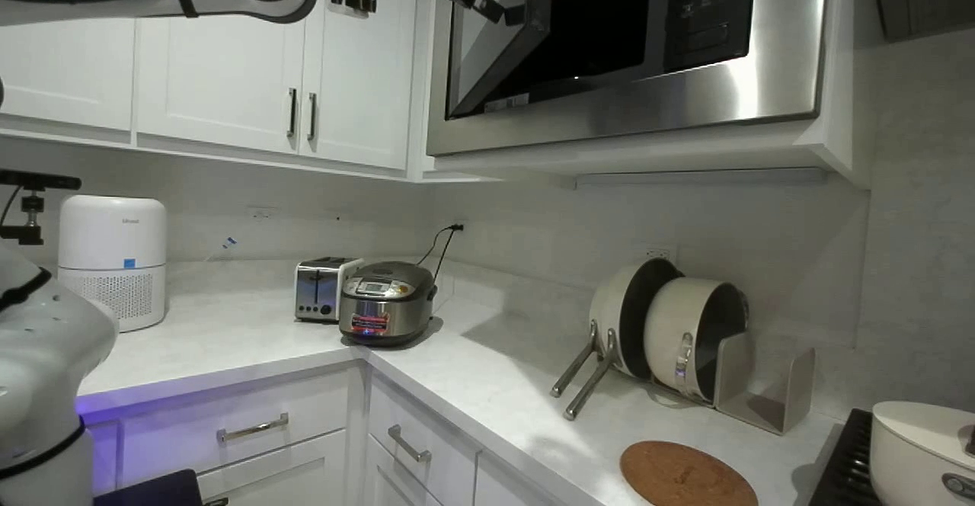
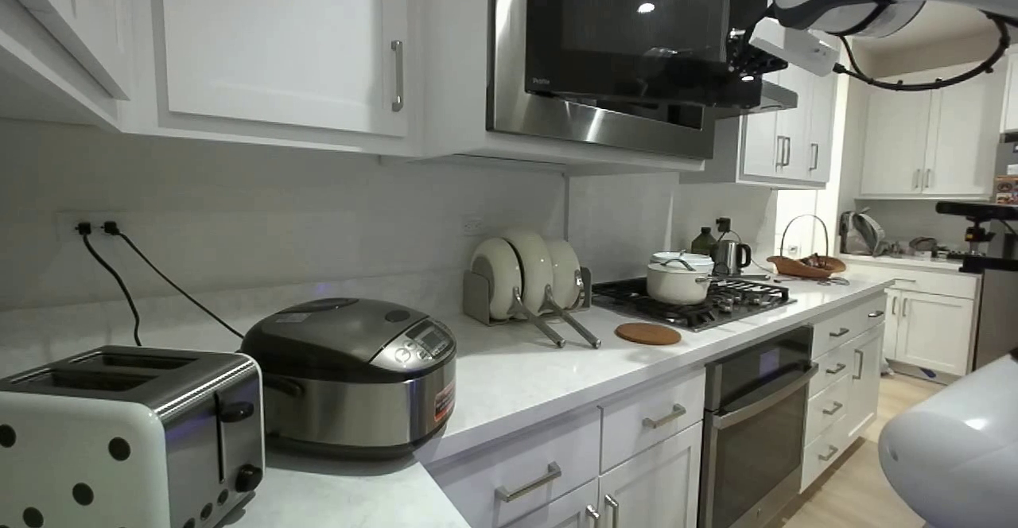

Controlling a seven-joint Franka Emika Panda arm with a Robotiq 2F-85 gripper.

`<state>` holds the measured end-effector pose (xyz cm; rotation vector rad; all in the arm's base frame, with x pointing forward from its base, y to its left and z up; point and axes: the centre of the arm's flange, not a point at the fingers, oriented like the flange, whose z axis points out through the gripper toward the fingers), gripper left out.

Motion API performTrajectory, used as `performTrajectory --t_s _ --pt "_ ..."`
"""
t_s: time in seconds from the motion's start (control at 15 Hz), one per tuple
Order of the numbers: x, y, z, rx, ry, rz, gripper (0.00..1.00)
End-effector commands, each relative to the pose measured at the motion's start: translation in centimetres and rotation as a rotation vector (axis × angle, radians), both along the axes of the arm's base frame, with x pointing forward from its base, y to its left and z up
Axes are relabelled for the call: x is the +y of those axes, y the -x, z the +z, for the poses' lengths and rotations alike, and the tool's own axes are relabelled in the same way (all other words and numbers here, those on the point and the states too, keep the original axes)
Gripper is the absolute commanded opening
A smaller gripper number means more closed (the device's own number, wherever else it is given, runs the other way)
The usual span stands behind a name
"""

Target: Close the microwave door

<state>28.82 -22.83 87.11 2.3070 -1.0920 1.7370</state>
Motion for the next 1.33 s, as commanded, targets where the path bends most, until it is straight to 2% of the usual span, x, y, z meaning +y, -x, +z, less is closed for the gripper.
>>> performTrajectory --t_s 0.0,0.53,1.27 --pt "0.3 -2.6 0.2 0.010 0.004 0.020 0.00" --pt "5.5 -9.3 -1.1 0.058 0.037 0.139 0.00" --pt "6.4 -12.9 0.5 0.034 0.104 0.159 0.00"
